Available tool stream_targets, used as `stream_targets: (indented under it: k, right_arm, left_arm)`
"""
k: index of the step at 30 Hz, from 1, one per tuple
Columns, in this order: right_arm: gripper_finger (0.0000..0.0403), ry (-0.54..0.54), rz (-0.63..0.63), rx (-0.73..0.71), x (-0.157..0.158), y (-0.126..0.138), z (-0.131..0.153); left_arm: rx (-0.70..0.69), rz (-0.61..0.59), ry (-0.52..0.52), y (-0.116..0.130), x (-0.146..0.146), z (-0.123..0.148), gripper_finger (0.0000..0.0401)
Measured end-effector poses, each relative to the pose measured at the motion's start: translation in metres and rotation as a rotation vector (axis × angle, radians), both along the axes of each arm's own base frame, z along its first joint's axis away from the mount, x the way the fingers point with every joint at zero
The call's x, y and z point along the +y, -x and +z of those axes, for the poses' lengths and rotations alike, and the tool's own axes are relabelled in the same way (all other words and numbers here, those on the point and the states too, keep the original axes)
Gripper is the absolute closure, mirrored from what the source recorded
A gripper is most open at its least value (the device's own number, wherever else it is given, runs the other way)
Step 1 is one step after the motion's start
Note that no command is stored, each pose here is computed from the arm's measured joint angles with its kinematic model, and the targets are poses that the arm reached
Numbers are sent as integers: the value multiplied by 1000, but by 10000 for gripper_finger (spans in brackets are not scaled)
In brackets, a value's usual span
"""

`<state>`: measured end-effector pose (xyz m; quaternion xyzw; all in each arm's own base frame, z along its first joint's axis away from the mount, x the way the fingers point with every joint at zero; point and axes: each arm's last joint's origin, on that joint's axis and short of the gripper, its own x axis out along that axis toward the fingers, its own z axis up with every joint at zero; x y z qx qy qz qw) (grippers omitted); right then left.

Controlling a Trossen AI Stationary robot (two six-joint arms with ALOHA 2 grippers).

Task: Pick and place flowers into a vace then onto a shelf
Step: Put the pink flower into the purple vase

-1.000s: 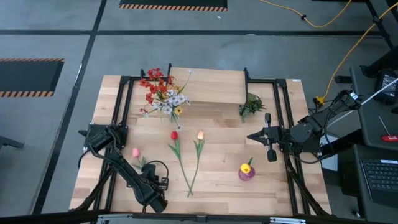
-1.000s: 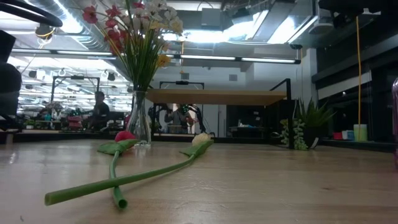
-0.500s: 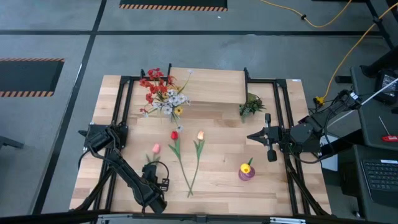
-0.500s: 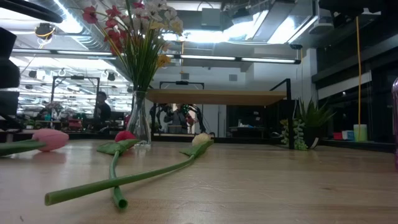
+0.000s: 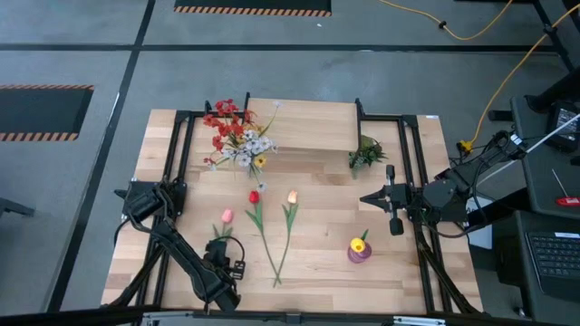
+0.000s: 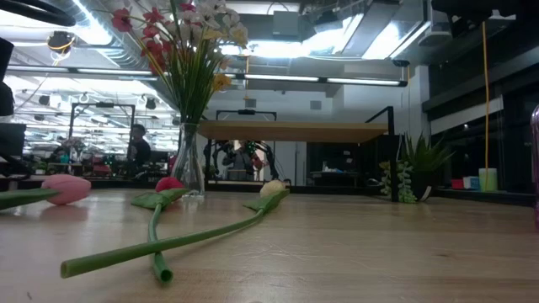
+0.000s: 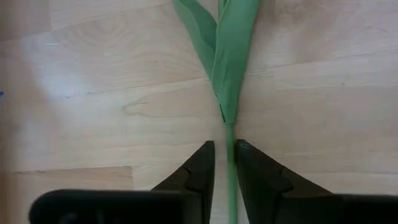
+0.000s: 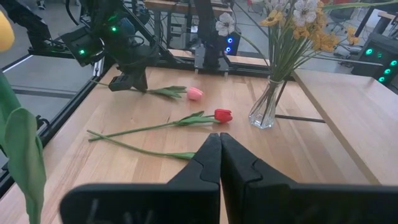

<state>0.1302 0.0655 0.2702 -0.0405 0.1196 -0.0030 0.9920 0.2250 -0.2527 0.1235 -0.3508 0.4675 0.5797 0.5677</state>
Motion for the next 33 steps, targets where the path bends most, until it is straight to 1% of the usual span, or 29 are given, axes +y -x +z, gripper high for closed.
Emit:
stream_targets:
  k: [5, 9, 14, 20, 25, 30, 33]
  right_arm:
    - [402, 0, 0, 0, 0, 0, 0]
    - [402, 0, 0, 0, 0, 0, 0]
    - [402, -12, 47, 8, 1, 0, 0]
    - [402, -12, 49, 8, 1, 0, 0]
    - [402, -12, 49, 8, 1, 0, 0]
    - [402, -12, 50, 8, 2, 0, 0]
    - [402, -12, 49, 8, 2, 0, 0]
  left_arm:
    - [2, 33, 0, -4, 4, 0, 315]
    - [-28, 34, -8, -7, 7, 3, 306]
    - [-48, 29, -19, -8, 8, 6, 307]
    - [-84, 15, -58, -9, 10, 5, 308]
    - [-79, 24, -61, -10, 12, 5, 308]
    - [-67, 32, -42, -10, 12, 4, 308]
    - [-71, 23, -30, -11, 11, 4, 319]
